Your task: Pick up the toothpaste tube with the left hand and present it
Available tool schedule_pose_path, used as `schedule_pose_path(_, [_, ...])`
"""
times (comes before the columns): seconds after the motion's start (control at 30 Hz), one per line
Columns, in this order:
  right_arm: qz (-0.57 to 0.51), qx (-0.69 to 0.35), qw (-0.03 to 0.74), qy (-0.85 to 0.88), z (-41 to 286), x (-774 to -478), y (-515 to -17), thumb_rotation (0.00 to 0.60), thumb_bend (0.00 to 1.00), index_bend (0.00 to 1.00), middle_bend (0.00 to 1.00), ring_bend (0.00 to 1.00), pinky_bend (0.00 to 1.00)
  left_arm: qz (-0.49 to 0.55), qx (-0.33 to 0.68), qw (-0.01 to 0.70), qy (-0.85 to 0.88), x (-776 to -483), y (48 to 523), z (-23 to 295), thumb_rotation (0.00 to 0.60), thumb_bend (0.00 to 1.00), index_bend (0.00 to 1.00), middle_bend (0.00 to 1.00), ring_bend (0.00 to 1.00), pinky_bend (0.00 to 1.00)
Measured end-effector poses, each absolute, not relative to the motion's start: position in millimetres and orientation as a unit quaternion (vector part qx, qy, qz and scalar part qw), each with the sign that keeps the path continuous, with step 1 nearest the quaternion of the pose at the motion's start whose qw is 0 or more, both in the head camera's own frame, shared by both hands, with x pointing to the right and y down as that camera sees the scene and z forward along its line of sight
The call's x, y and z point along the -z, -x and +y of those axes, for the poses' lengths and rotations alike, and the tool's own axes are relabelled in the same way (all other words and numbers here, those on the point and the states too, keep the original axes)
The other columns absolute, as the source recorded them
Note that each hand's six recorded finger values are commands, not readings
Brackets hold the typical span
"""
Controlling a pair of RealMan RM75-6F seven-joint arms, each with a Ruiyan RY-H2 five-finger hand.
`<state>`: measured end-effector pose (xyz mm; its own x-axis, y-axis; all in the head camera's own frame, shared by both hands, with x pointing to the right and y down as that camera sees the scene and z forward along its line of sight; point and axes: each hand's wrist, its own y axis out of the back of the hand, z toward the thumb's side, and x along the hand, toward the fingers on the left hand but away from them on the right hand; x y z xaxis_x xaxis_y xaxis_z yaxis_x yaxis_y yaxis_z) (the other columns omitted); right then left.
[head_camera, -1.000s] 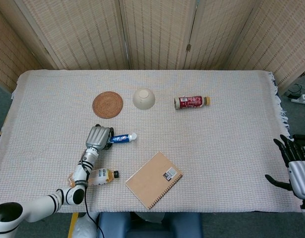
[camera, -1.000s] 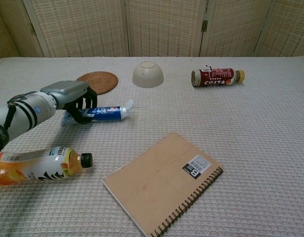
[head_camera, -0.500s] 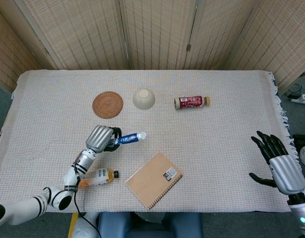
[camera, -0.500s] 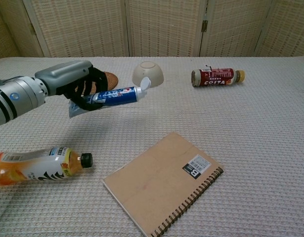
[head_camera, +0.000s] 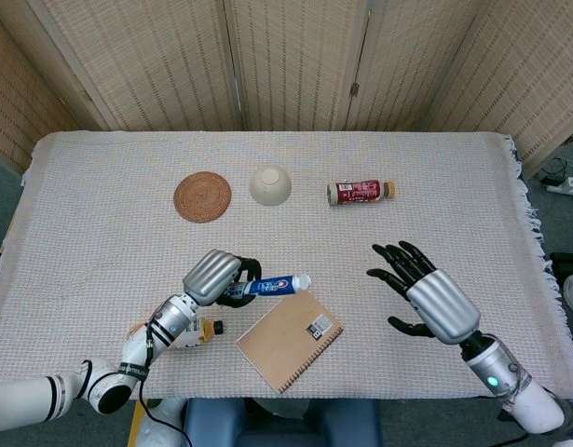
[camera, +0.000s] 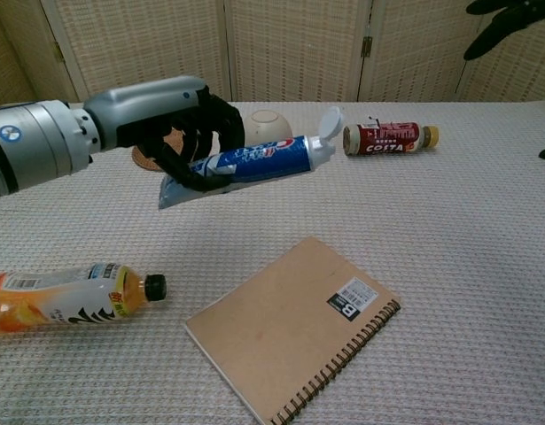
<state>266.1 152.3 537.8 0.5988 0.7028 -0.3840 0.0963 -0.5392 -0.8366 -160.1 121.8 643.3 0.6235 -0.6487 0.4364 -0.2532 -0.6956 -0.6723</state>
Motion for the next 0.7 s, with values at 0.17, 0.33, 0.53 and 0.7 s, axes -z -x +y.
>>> schedule_pose_path(0.17, [-0.234,-0.353,0.410,0.808,149.5,-545.0,-238.3,0.600,0.29,0.22,0.03,0.00,0.00,0.255,0.348,0.290,0.854,-639.1,150.3,122.9,0.600,0.78,0.77,0.77,0.69,0.63])
schedule_pose_path(0.33, [-0.215,-0.346,0.403,0.819,150.9,-555.7,-217.4,0.600,0.29,0.22,0.02,0.00,0.00,0.252,0.351,0.287,0.855,-639.2,142.9,123.7,0.600,0.78,0.76,0.77,0.69,0.63])
schedule_pose_path(0.53, [-0.200,-0.337,0.395,0.831,152.0,-568.4,-195.3,0.600,0.29,0.22,0.03,0.00,0.00,0.253,0.355,0.283,0.854,-640.3,139.5,123.8,0.600,0.78,0.76,0.77,0.69,0.63])
schedule_pose_path(0.7, [-0.191,-0.338,0.395,0.833,150.1,-575.4,-186.1,0.600,0.29,0.22,0.03,0.00,0.00,0.257,0.354,0.279,0.855,-639.1,137.3,123.6,0.600,0.78,0.76,0.77,0.69,0.63])
